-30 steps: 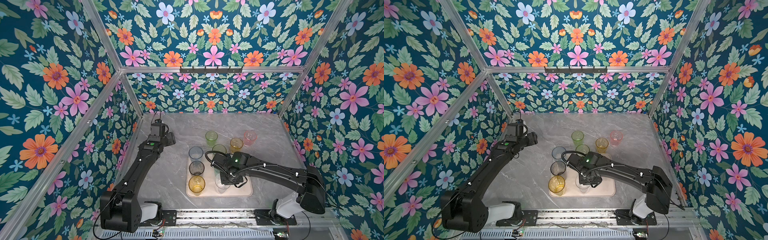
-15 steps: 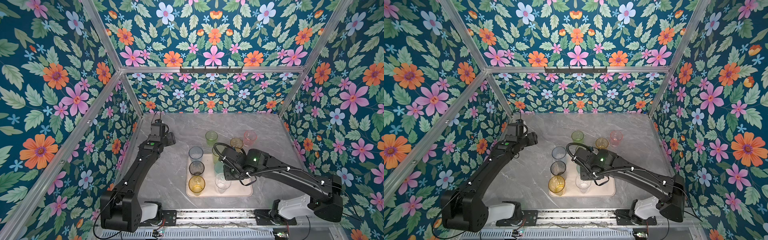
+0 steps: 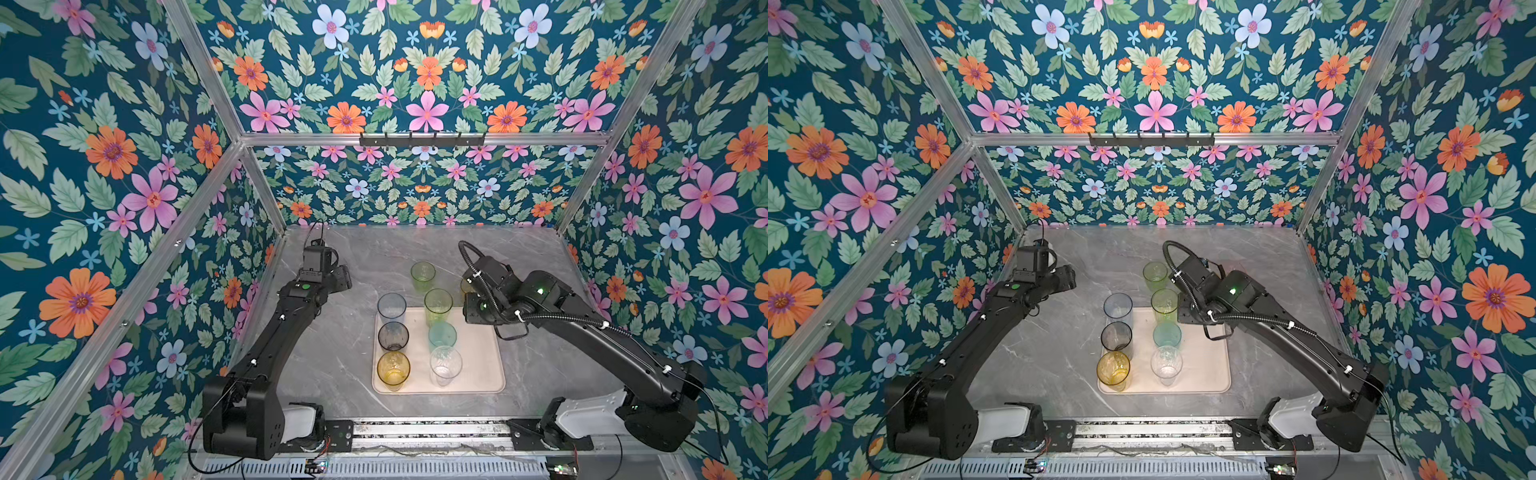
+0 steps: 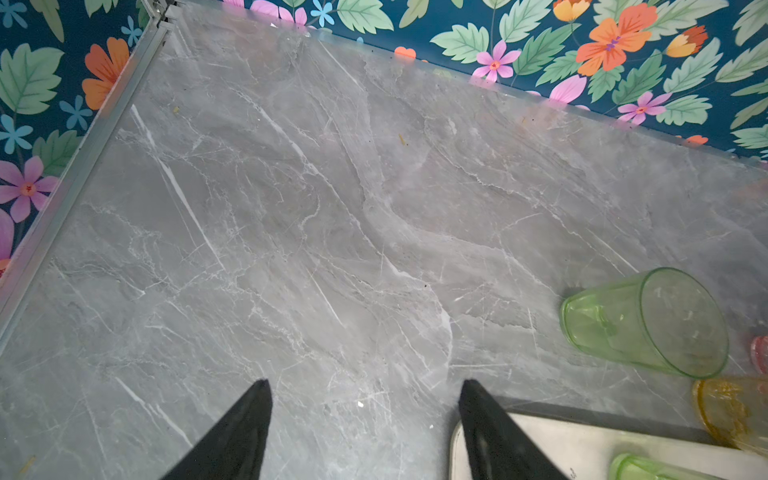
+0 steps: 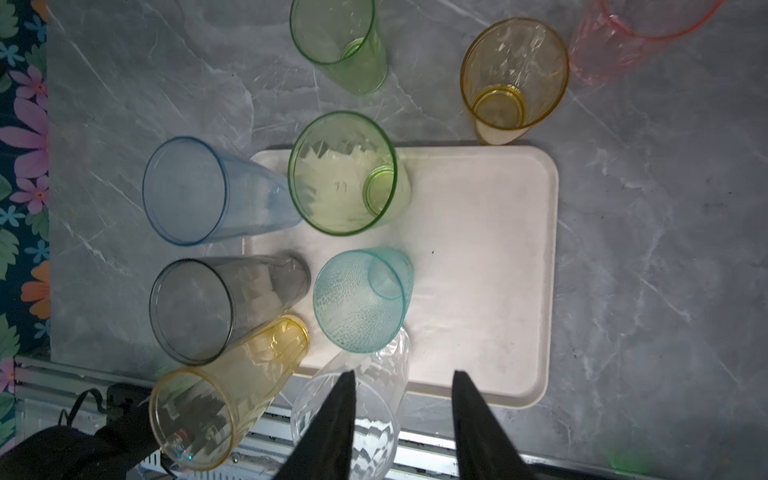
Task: Place the glasses into the tray
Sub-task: 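Open the right gripper and lift it off the clear glass, then move the right gripper to the green glass near the far corner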
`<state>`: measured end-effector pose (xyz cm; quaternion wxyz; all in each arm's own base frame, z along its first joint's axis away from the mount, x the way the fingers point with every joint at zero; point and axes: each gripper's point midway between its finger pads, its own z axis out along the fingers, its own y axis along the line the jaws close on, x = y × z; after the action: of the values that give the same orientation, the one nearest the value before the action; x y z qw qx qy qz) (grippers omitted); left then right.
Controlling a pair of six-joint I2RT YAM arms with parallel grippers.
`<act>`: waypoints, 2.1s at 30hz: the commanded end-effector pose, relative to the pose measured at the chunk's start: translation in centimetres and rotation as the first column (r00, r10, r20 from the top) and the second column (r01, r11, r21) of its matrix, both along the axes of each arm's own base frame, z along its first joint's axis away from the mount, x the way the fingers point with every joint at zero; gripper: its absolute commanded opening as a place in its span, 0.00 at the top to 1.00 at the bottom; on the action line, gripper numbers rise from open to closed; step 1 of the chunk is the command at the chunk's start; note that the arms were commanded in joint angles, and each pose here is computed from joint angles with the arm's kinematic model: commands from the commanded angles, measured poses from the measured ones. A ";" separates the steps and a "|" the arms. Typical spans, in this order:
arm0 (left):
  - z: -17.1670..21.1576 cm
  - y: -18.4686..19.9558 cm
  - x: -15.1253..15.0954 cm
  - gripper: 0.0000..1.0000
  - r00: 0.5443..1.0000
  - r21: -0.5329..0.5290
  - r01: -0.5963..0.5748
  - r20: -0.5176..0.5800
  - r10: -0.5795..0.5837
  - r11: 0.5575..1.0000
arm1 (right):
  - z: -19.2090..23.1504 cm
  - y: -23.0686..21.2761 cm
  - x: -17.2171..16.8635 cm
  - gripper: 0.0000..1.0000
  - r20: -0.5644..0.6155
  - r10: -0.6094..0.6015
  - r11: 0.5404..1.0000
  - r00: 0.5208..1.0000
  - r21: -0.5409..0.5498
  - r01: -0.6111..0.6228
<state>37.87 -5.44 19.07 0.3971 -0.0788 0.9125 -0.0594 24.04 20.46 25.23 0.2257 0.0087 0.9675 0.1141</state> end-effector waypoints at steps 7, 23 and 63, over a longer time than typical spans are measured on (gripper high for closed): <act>0.4 0.0 0.1 0.26 1.000 -0.003 0.002 0.018 -0.002 1.000 | 3.5 -0.7 6.3 0.60 0.120 0.012 0.999 0.993 -0.032 -0.008; 0.5 0.2 0.1 0.26 1.000 0.012 -0.004 0.021 0.003 1.000 | 2.9 2.0 13.9 0.60 0.111 0.061 0.991 0.992 -0.122 -0.048; 0.4 0.0 0.0 0.26 1.000 -0.001 0.005 0.019 -0.005 1.000 | -10.0 5.4 21.6 0.60 -0.140 0.059 0.995 0.988 -0.073 -0.070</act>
<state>37.74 -5.38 19.12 0.3986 -0.0775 0.9120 -0.0581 45.89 25.57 15.63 0.1637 -0.0268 0.9831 0.0778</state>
